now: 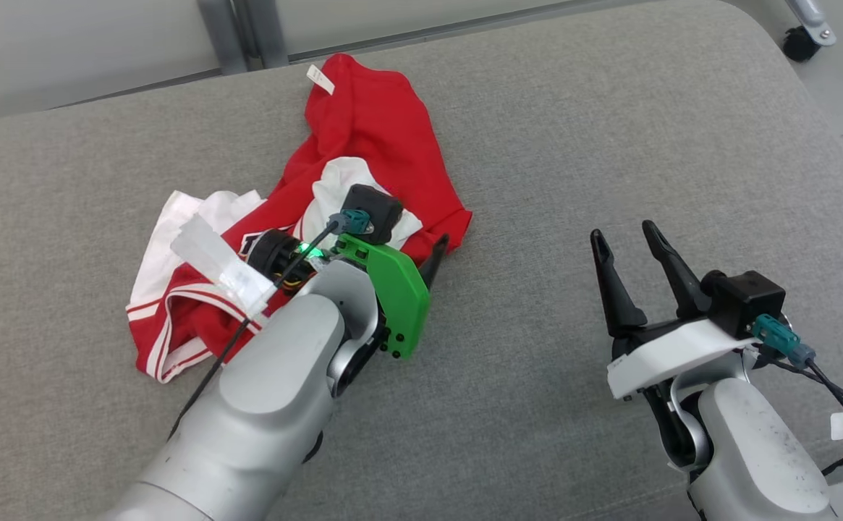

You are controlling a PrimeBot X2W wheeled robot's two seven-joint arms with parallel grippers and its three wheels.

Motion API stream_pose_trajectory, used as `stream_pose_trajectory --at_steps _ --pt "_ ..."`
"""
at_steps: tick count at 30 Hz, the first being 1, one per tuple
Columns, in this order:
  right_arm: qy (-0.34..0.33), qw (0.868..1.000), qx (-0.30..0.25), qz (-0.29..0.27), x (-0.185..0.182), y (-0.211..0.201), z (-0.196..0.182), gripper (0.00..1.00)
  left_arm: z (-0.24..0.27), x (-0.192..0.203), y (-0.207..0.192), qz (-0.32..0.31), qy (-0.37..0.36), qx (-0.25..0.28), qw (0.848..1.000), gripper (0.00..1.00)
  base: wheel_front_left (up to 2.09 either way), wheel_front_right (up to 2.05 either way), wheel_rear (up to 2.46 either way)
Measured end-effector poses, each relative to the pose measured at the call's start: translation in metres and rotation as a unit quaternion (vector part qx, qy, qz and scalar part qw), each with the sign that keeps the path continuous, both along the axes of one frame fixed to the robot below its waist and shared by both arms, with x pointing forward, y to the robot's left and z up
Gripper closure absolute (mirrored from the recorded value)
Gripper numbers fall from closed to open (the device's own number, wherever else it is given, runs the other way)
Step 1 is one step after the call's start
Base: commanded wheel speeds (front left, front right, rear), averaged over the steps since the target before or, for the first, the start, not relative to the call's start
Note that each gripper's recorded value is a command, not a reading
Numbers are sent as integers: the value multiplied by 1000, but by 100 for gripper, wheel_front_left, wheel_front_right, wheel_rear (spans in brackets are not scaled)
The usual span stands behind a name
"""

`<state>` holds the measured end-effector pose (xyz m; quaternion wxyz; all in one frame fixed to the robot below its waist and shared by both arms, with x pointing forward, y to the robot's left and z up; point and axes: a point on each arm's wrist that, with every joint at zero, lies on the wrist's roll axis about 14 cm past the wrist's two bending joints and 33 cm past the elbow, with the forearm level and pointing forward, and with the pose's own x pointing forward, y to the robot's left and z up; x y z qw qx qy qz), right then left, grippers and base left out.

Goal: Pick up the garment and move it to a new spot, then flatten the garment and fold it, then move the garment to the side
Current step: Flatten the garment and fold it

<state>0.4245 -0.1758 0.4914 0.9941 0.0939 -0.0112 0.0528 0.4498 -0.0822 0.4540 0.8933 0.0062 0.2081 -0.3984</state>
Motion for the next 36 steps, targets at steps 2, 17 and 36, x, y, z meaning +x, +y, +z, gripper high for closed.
stream_pose_trajectory --at_steps 2,17,36 --pt "0 1000 0 -15 -1 -10 0 0 -9 7 0 6 12 18 1000 0 0 0 0" --pt "7 999 -3 -39 -4 -24 -6 0 -14 24 6 25 1 25 999 100 0 0 0" --pt "-1 999 -5 45 -6 28 0 0 40 -59 59 15 -13 -37 999 100 0 0 0"
